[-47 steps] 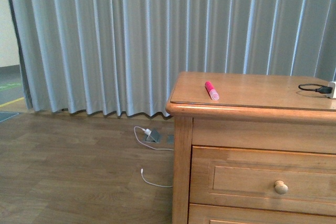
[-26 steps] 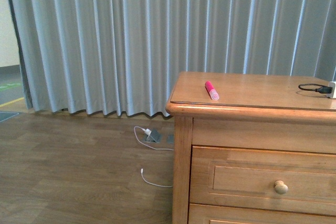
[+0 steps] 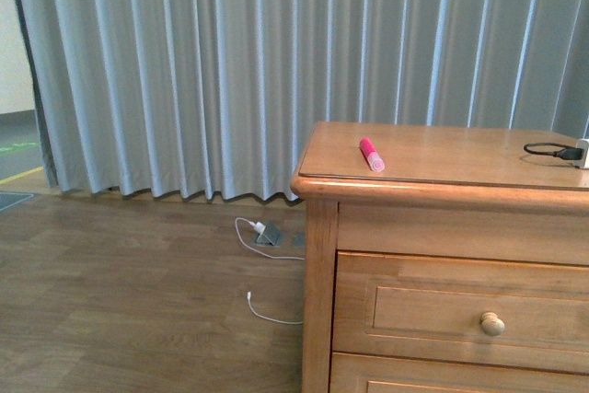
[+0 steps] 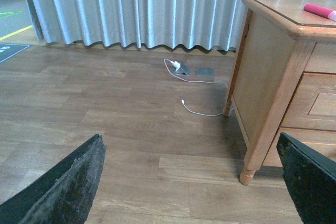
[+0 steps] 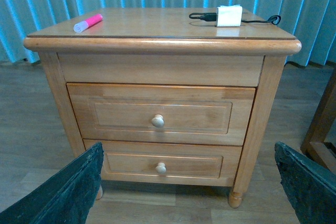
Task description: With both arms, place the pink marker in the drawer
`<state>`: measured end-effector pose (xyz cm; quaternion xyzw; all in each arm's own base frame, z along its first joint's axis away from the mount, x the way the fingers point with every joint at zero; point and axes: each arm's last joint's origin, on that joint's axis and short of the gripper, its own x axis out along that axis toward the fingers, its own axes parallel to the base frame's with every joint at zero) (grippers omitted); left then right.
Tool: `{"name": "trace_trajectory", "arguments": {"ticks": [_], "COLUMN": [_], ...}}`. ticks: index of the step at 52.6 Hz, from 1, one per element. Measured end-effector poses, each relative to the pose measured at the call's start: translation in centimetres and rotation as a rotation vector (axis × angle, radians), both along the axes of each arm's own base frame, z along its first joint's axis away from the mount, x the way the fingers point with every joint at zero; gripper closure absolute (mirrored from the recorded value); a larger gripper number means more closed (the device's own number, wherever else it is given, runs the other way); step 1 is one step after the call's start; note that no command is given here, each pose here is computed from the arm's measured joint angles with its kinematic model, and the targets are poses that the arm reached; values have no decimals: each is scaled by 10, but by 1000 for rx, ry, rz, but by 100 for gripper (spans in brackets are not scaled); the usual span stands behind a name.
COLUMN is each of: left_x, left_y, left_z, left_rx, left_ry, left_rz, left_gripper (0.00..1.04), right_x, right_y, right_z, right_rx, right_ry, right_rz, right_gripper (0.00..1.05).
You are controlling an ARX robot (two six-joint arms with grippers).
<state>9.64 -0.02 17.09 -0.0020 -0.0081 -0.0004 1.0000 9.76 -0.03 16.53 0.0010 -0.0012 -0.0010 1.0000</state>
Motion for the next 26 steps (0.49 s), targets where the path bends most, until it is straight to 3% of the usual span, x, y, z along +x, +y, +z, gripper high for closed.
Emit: {"name": "trace_trajectory", "arguments": {"ticks": [10, 17, 26], "left_x": [0, 0, 0], "left_y": [0, 0, 0], "left_z": [0, 0, 0], "left_rx": [0, 0, 0], "left_ry": [0, 0, 0], "left_rz": [0, 0, 0], "left_gripper": [6, 6, 6], "right_x": [0, 3, 22], "right_y": [0, 3, 10], "right_z": [0, -3, 6], "right_rx": [5, 80, 101], "right_ry": [9, 372, 375], "right_rz": [-5, -73, -15], "right_gripper": [8, 8, 8]}}
